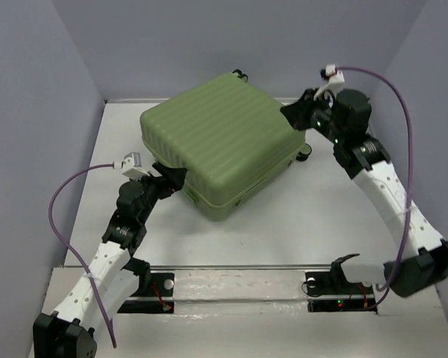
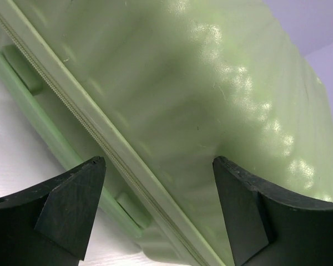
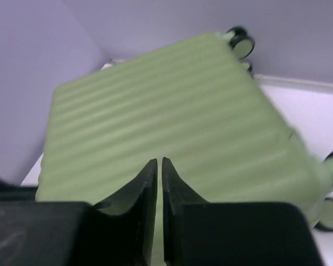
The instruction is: Pack the luggage
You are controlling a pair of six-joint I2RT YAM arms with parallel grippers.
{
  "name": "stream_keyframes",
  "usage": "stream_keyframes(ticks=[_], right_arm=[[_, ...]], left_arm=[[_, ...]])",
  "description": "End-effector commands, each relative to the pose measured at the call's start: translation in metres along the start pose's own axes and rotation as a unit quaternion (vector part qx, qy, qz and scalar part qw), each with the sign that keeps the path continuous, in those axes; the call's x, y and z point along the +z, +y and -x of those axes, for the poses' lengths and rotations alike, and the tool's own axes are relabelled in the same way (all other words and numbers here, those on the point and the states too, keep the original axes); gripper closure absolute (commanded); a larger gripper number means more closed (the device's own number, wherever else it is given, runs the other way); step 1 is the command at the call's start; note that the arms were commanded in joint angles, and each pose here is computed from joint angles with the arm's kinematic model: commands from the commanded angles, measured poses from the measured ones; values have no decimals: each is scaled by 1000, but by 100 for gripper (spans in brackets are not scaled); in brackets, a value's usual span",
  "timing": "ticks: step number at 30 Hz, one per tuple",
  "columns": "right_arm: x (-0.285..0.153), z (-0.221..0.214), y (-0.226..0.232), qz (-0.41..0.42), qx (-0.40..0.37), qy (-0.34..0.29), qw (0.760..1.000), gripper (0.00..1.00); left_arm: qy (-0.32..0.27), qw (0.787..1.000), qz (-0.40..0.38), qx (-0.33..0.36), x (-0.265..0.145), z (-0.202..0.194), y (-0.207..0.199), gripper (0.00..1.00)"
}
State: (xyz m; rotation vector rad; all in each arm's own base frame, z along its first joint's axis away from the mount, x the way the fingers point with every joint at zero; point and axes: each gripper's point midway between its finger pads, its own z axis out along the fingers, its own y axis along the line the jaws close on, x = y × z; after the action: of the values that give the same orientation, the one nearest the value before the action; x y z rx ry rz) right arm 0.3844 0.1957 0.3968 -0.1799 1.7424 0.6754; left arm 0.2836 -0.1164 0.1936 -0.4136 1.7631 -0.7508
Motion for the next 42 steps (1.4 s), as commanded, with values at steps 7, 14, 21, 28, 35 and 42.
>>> stream_keyframes(ticks=[7, 14, 21, 28, 35, 42], right_arm=[[-44, -252, 79, 188, 10, 124, 974, 59], [-36, -280, 42, 124, -1, 92, 988, 48], [-29, -288, 45, 145, -14, 84, 986, 45], [-19, -265, 57, 172, -32, 34, 984, 47], [-18, -266, 60, 178, -22, 33, 983, 89], [-50, -295, 85, 198, -2, 93, 976, 93]], left_arm=[[21, 994, -103, 9, -5, -5, -48, 12], [54, 997, -51, 11, -18, -26, -20, 18], [104, 993, -60, 19, -25, -50, -15, 21], [138, 986, -90, 32, -28, -70, -30, 23], [154, 978, -135, 34, -19, -89, -65, 24], [141, 974, -174, 17, -2, -90, -103, 29]])
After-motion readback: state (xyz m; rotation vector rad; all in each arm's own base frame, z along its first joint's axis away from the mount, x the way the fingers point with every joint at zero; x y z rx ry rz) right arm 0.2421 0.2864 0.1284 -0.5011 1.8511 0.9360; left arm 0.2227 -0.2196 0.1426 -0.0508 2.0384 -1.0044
